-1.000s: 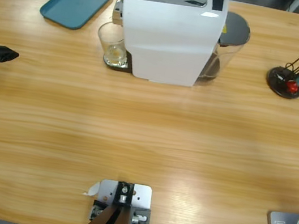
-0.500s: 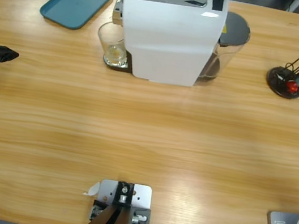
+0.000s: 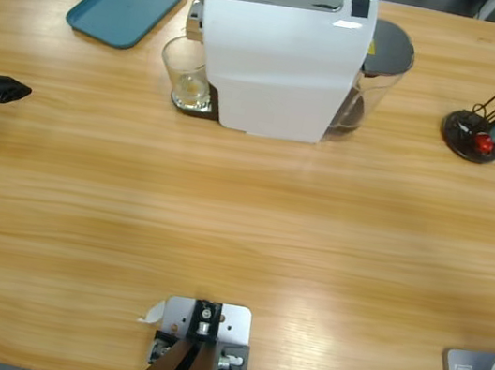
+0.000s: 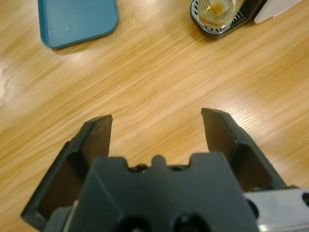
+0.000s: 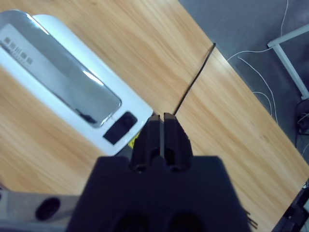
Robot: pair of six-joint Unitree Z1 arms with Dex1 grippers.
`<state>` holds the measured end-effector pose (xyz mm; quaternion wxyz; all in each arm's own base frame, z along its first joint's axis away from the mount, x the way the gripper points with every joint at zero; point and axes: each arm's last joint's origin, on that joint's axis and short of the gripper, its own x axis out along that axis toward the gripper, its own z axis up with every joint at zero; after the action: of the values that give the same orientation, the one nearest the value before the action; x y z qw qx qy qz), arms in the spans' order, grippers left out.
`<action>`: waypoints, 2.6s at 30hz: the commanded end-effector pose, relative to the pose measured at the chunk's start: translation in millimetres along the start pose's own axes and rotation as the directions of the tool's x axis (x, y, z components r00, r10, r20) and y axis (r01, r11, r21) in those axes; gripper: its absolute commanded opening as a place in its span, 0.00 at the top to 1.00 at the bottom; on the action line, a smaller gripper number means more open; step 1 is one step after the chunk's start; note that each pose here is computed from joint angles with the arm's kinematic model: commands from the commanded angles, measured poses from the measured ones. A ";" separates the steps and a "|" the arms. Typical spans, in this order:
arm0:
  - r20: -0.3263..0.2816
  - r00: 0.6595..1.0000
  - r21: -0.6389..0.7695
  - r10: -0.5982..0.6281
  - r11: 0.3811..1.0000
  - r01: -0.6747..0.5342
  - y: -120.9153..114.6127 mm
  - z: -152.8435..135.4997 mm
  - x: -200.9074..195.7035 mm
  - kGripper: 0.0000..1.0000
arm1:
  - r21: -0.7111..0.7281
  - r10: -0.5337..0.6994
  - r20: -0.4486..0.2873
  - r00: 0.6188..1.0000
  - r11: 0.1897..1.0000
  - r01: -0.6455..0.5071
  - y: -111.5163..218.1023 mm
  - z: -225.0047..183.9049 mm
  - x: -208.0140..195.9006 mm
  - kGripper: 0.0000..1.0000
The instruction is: Pour coffee
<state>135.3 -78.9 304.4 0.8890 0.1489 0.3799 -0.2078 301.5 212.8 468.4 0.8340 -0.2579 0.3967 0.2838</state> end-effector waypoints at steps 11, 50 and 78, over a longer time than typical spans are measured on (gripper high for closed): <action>-0.013 0.995 0.036 -0.104 0.994 0.104 -7.5 -5.2 9.6 0.01 | 0.158 0.260 0.000 0.966 0.953 -0.257 64.1 -161.8 9.1 0.00; 0.316 0.921 0.190 -0.229 0.966 0.175 -16.5 -42.3 11.0 0.00 | 0.005 0.296 0.286 0.912 0.951 -0.310 97.5 -285.8 22.5 0.00; 0.310 0.923 0.190 -0.229 0.966 0.176 -16.9 -42.0 14.0 0.00 | 0.016 0.291 0.272 0.917 0.952 -0.306 97.9 -283.8 30.4 0.00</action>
<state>112.8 -78.0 277.7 0.9096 0.1340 0.2036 -0.3364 107.0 104.0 278.9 0.8436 -0.1248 0.3063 0.4230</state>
